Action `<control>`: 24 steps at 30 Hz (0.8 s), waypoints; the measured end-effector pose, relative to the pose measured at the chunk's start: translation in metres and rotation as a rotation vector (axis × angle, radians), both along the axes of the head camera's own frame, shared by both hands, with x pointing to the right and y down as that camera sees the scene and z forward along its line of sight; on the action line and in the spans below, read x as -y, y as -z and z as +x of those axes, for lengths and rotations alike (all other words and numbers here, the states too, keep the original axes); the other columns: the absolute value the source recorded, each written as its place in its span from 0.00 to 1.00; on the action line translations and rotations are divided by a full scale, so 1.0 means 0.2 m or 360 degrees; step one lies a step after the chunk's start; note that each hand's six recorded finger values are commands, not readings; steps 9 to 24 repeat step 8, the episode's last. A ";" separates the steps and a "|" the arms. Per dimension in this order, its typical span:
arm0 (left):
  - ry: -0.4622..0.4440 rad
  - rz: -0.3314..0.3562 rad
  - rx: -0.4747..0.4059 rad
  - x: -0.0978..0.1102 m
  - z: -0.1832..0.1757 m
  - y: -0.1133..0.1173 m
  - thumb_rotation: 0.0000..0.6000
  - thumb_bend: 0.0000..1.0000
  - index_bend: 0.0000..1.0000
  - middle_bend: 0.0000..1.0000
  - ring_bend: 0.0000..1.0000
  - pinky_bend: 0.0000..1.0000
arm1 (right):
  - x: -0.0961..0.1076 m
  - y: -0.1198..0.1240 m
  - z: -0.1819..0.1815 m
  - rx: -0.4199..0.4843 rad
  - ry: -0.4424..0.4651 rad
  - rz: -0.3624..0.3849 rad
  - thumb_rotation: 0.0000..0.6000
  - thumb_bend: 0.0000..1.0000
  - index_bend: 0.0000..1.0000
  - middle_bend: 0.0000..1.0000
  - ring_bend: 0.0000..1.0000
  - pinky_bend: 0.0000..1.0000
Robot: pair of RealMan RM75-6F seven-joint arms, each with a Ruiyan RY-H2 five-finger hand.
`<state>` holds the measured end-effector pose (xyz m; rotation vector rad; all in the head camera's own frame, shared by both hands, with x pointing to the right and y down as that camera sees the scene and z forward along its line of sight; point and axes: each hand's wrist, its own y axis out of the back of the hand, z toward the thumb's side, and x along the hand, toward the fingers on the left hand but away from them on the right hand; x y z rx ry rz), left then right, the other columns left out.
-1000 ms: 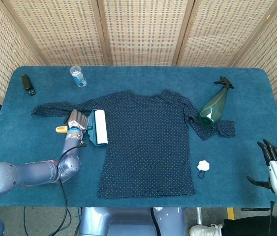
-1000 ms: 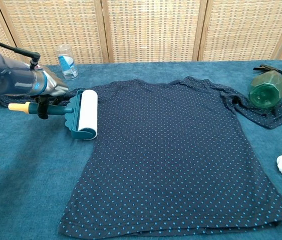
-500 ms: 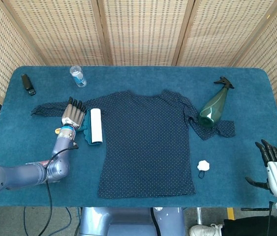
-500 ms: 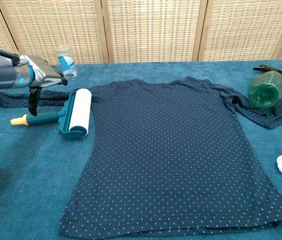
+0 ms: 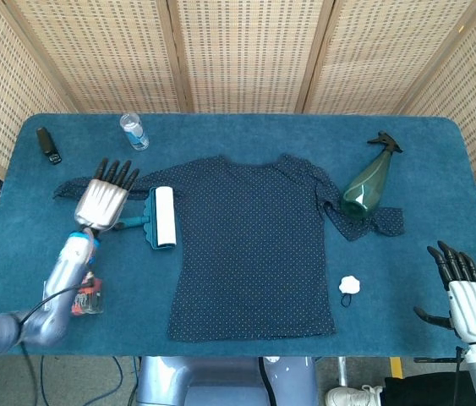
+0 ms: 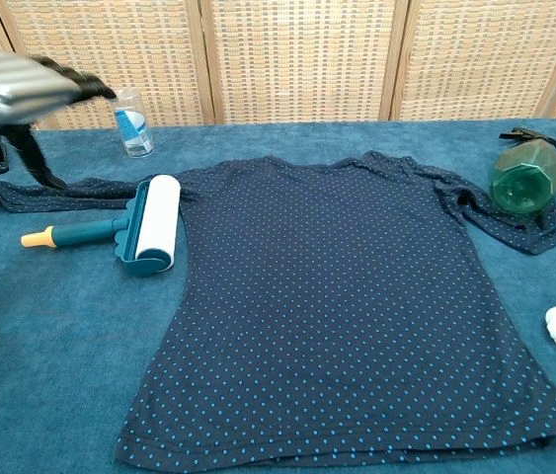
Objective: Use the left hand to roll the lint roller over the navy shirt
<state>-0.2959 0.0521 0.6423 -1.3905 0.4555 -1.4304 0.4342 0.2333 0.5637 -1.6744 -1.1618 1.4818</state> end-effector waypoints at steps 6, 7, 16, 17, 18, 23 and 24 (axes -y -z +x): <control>0.0213 0.0127 -0.0392 -0.28 -0.28 0.18 1.00 0.07 0.00 0.00 0.00 0.00 | 0.00 0.02 -0.02 -0.0006 0.0015 0.0024 1.00 0.04 0.00 0.00 0.00 0.00; 0.0244 0.0128 -0.0420 -0.32 -0.32 0.20 1.00 0.07 0.00 0.00 0.00 0.00 | 0.00 0.02 -0.02 -0.0007 0.0018 0.0024 1.00 0.04 0.00 0.00 0.00 0.00; 0.0281 0.0127 -0.0446 -0.38 -0.37 0.22 1.00 0.07 0.00 0.00 0.00 0.00 | 0.00 0.02 -0.03 -0.0008 0.0022 0.0024 1.00 0.04 0.00 0.00 0.00 0.00; 0.0281 0.0127 -0.0446 -0.38 -0.37 0.22 1.00 0.07 0.00 0.00 0.00 0.00 | 0.00 0.02 -0.03 -0.0008 0.0022 0.0024 1.00 0.04 0.00 0.00 0.00 0.00; 0.0281 0.0127 -0.0446 -0.38 -0.37 0.22 1.00 0.07 0.00 0.00 0.00 0.00 | 0.00 0.02 -0.03 -0.0008 0.0022 0.0024 1.00 0.04 0.00 0.00 0.00 0.00; 0.0281 0.0127 -0.0446 -0.38 -0.37 0.22 1.00 0.07 0.00 0.00 0.00 0.00 | 0.00 0.02 -0.03 -0.0008 0.0022 0.0024 1.00 0.04 0.00 0.00 0.00 0.00; 0.0281 0.0127 -0.0446 -0.38 -0.37 0.22 1.00 0.07 0.00 0.00 0.00 0.00 | 0.00 0.02 -0.03 -0.0008 0.0022 0.0024 1.00 0.04 0.00 0.00 0.00 0.00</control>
